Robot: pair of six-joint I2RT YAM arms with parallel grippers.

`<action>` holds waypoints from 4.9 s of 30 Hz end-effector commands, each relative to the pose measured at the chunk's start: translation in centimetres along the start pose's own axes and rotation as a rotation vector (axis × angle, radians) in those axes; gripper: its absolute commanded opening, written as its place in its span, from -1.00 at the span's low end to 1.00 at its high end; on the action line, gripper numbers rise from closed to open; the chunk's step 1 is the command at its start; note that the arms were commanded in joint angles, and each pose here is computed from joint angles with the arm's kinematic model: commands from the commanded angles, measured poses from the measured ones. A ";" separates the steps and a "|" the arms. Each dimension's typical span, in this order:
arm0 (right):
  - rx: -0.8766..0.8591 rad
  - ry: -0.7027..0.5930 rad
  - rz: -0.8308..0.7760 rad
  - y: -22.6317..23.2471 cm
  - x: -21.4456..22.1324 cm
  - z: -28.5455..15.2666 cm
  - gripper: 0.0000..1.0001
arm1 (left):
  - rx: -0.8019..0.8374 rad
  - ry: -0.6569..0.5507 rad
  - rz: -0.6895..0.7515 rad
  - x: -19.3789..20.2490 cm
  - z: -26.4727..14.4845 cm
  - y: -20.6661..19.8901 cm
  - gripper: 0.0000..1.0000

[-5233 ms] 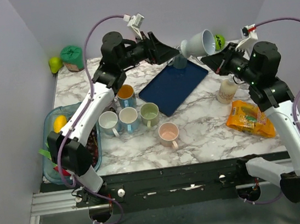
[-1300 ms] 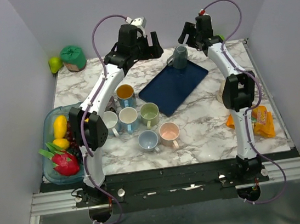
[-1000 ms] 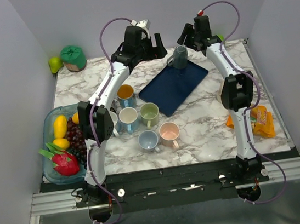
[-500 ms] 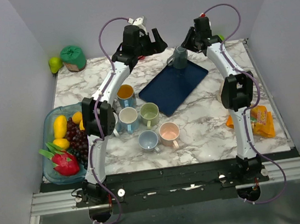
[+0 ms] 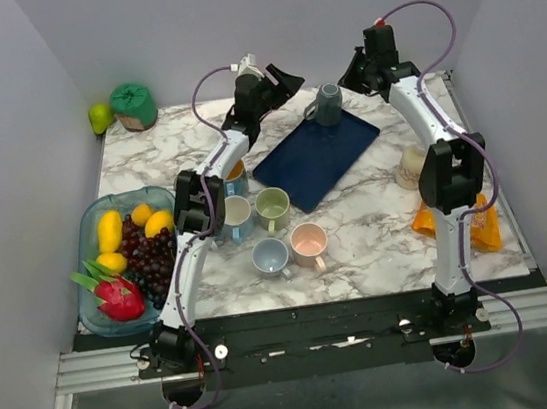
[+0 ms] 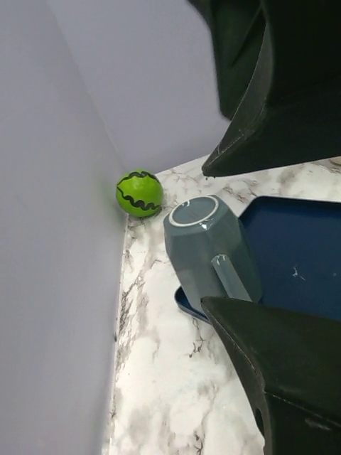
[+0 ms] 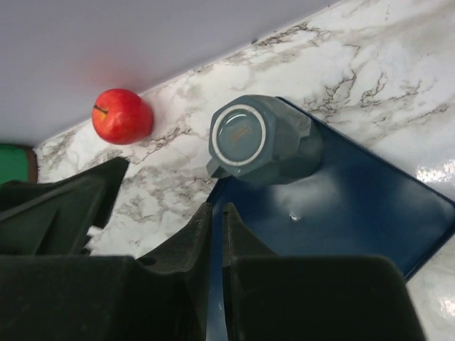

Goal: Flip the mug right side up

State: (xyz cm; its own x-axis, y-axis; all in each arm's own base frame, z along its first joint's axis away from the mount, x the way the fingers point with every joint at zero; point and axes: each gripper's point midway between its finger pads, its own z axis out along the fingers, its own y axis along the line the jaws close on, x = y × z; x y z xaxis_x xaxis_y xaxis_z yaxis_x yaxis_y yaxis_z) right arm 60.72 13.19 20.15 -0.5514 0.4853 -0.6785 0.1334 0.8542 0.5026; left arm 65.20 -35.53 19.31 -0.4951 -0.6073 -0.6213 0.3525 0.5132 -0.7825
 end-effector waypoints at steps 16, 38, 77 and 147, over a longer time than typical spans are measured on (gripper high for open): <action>-0.127 -0.056 0.041 3.4 -1.6 -13.9 -0.67 | -0.182 -0.284 -0.427 1.7 3.2 2.4 -0.02; -0.144 -0.142 0.031 4.1 -2.9 -21.1 -0.67 | -0.170 -0.221 -0.412 7.8 4.4 1.0 -0.14; 0.044 -0.152 -0.043 -1.5 -0.2 -20.8 -0.64 | 0.003 0.228 0.391 13.7 -5.2 -6.7 -0.18; 0.089 -0.132 -0.050 -2.2 0.3 -23.7 -0.44 | -0.043 0.299 0.203 18.9 1.1 -1.3 0.07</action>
State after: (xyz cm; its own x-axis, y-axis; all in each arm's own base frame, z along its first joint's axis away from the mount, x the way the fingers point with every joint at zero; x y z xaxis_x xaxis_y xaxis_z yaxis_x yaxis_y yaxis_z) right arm 41.23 7.72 30.28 -0.4780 0.4501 -0.7543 0.1718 0.8901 0.4222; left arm 56.46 -48.02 8.40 -0.6356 -0.2916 -0.7148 0.4690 0.5896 -0.6576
